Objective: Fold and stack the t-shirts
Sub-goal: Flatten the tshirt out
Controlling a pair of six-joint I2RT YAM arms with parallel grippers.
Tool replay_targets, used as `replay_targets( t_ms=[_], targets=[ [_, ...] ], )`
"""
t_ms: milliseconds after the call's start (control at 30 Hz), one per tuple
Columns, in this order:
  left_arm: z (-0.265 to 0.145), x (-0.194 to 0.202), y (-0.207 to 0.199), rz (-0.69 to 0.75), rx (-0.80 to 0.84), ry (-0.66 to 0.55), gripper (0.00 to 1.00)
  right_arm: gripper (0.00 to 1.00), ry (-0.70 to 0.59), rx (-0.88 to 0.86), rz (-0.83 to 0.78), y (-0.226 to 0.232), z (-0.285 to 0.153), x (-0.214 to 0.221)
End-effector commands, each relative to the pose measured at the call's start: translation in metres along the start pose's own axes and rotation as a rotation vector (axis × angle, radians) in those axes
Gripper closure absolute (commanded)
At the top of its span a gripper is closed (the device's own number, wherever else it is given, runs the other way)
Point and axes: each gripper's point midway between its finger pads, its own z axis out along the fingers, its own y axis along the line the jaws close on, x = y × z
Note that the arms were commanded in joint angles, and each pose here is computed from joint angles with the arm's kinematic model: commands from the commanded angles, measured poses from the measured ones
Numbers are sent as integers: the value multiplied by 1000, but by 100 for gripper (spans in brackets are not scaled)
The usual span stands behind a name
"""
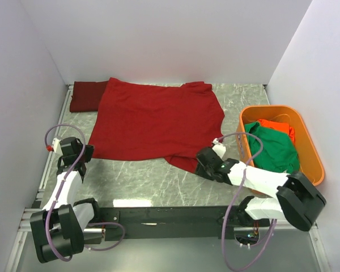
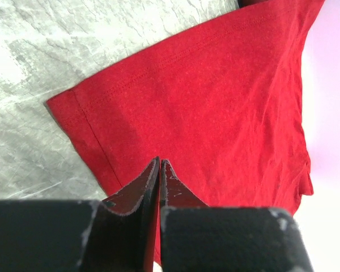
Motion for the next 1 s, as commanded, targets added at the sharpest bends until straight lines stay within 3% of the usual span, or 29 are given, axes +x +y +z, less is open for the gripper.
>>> replay_targets(
  t_ms=[0,100,233,333,533,733,967],
  targets=[
    [-2,-6,-15,16,54,-10,92,49,-52,41,-15,4,7,-6],
    [-1,-5,-14,14,54,-6,93,66,-36,55,-35,5,9,1],
    [-1,-4,-12,17,49,-5,93,100,-10,72,-40,2,5,10],
    [-1,-4,-12,22,49,-9,99,100,-15,41,-28,0,-11,10],
    [-6,-4,-8,30,47,-18,99,100,24,-72,6,-10,-46,22],
    [-16,-10,26,27,-77,-93,99,100,70,-132,21,-26,-69,35],
    [-30,-26,31,9,-107,-183,99,100,85,-136,17,-45,-86,40]
  ],
)
